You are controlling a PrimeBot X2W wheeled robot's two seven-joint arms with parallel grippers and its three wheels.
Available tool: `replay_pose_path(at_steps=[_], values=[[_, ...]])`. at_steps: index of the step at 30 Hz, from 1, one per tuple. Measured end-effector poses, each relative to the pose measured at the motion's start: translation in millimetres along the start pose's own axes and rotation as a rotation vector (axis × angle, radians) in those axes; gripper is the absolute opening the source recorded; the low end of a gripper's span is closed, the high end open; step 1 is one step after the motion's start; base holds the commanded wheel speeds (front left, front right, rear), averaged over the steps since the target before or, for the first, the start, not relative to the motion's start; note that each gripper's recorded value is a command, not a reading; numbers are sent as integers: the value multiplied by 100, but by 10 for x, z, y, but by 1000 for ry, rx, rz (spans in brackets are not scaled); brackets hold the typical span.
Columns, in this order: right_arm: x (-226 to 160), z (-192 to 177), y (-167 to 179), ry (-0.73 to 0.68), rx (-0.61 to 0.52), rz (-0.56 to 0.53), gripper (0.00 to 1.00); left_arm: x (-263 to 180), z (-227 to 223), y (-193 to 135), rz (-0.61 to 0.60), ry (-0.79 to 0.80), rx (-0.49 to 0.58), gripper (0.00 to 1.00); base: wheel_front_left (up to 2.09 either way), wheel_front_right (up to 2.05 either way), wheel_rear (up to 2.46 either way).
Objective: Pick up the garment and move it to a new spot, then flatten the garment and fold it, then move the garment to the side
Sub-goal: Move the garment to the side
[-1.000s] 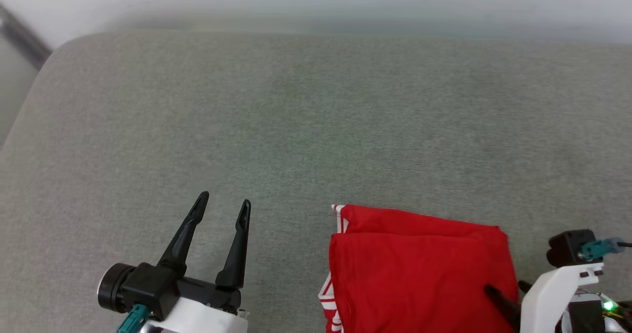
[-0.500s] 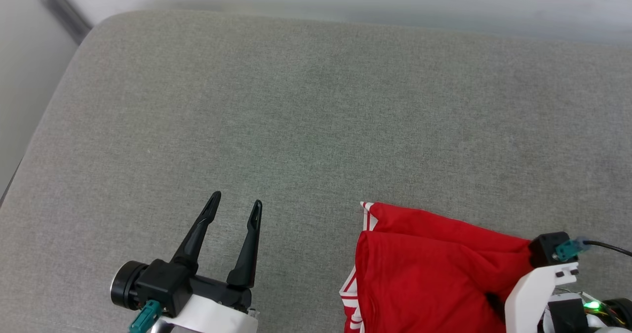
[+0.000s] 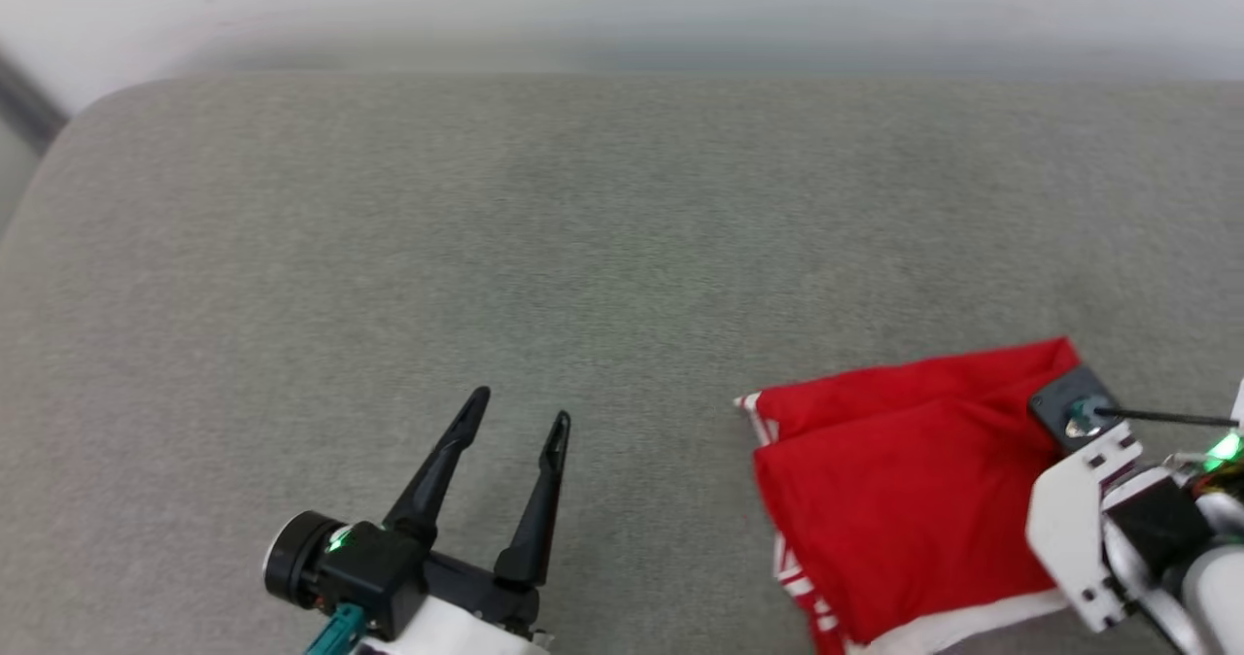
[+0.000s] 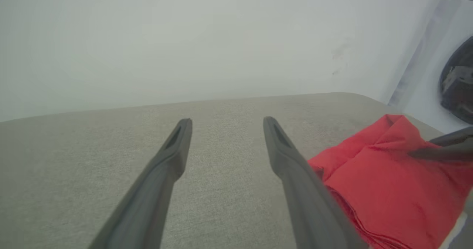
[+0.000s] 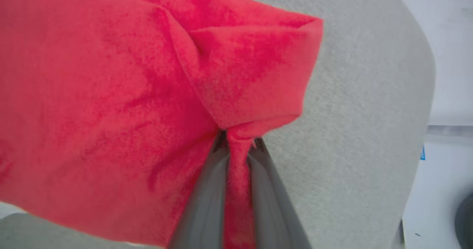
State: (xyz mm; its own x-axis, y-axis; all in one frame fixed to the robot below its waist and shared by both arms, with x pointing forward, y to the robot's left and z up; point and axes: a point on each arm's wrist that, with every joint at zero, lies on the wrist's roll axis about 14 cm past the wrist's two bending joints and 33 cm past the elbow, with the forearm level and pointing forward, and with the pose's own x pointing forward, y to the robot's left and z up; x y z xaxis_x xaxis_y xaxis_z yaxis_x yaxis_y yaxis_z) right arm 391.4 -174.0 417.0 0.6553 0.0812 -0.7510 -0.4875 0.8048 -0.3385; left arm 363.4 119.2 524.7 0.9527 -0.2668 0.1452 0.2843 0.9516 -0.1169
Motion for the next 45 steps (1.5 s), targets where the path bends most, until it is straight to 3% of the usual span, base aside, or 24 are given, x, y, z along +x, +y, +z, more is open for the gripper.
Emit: replay_pose_path(at_steps=[4,12,20,24,26,32,38,39,40,45], values=[[-137,-86,-489,35,-110,-122,0,188,-61,-318,-116,2,-35,100,0,0,0],[-332,-370,-1531,145,-222,-341,0,615,-252,-969,-372,6,-95,100,0,0,0],[-291,-1073,-2217,347,-134,-444,0,881,-651,-1382,-554,50,-167,100,0,0,0],[-262,-1412,-2440,427,-103,-480,0,937,-893,-1453,-596,88,-197,100,0,0,0],[-262,-1479,-2606,443,-138,-515,0,962,-1002,-1456,-602,105,-211,100,0,0,0],[-124,-1703,-2925,447,-91,-585,0,1004,-1272,-1357,-597,145,-209,100,0,0,0],[43,-1772,-2981,415,-57,-608,0,1027,-1362,-1214,-566,158,-188,100,0,0,0],[62,-1747,-2996,398,-55,-615,44,1033,-1361,-1194,-561,158,-185,100,0,0,0],[71,-1702,-3023,374,-52,-627,100,1041,-1354,-1178,-556,156,-182,100,0,0,0],[61,-1537,-3090,307,-49,-663,100,1075,-1269,-1128,-544,136,-158,100,0,0,0]])
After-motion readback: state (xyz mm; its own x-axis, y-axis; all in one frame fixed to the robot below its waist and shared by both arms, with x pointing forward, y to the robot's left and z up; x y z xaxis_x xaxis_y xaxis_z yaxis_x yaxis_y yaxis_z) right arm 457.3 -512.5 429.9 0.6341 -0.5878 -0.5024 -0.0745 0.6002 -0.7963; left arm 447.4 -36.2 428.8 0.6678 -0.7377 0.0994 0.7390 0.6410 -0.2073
